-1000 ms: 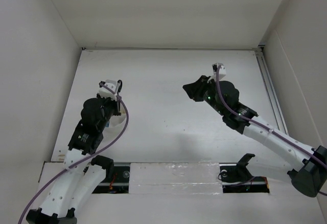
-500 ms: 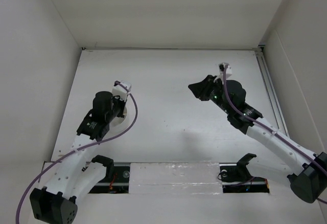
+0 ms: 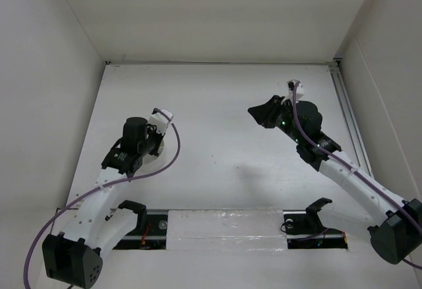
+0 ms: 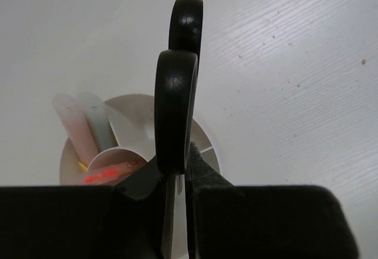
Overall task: Sort the stationery into containers
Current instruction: Place the scissors in the storage box.
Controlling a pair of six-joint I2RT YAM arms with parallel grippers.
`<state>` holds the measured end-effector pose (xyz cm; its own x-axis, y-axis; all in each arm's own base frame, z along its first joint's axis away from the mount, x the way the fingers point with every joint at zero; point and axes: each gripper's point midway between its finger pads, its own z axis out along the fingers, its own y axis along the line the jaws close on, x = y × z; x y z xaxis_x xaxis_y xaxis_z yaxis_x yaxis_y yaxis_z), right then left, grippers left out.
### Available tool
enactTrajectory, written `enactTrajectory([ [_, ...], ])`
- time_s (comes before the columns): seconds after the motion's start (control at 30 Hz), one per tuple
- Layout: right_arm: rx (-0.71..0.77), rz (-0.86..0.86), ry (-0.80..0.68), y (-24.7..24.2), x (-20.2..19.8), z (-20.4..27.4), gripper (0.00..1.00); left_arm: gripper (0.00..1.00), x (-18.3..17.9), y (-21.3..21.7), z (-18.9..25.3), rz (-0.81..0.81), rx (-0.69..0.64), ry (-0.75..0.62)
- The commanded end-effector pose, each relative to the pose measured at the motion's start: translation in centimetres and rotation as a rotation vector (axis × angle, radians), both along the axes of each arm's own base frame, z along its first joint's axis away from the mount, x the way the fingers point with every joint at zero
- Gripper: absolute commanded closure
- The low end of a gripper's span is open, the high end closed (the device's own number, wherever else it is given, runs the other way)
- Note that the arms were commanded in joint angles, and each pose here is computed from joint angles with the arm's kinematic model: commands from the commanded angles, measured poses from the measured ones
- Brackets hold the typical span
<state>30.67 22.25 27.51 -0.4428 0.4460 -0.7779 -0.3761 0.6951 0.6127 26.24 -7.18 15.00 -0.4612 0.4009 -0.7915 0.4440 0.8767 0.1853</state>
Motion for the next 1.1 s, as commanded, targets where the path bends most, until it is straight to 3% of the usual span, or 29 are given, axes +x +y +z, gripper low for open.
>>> enactTrajectory([
  [0.0,0.046,0.010,-0.069,-0.3,0.0,2.1,0.74,1.00,0.2,-0.3,0.3,-0.040,0.017,0.010],
  [0.57,0.059,0.018,-0.071,-0.6,-0.1,2.4,0.74,1.00,-0.9,-0.1,-0.5,-0.075,0.054,0.072],
  [0.63,0.059,0.018,-0.071,-0.6,-0.1,2.4,0.74,0.93,-1.0,0.3,-0.7,-0.059,0.069,0.080],
  [0.87,0.063,0.018,-0.079,-0.7,-0.2,2.8,0.74,0.84,-1.6,0.7,-0.4,-0.050,0.076,0.077],
  [1.07,0.063,0.018,-0.079,-0.7,-0.2,2.8,0.74,0.88,-1.7,1.1,-0.7,-0.035,0.087,0.076],
])
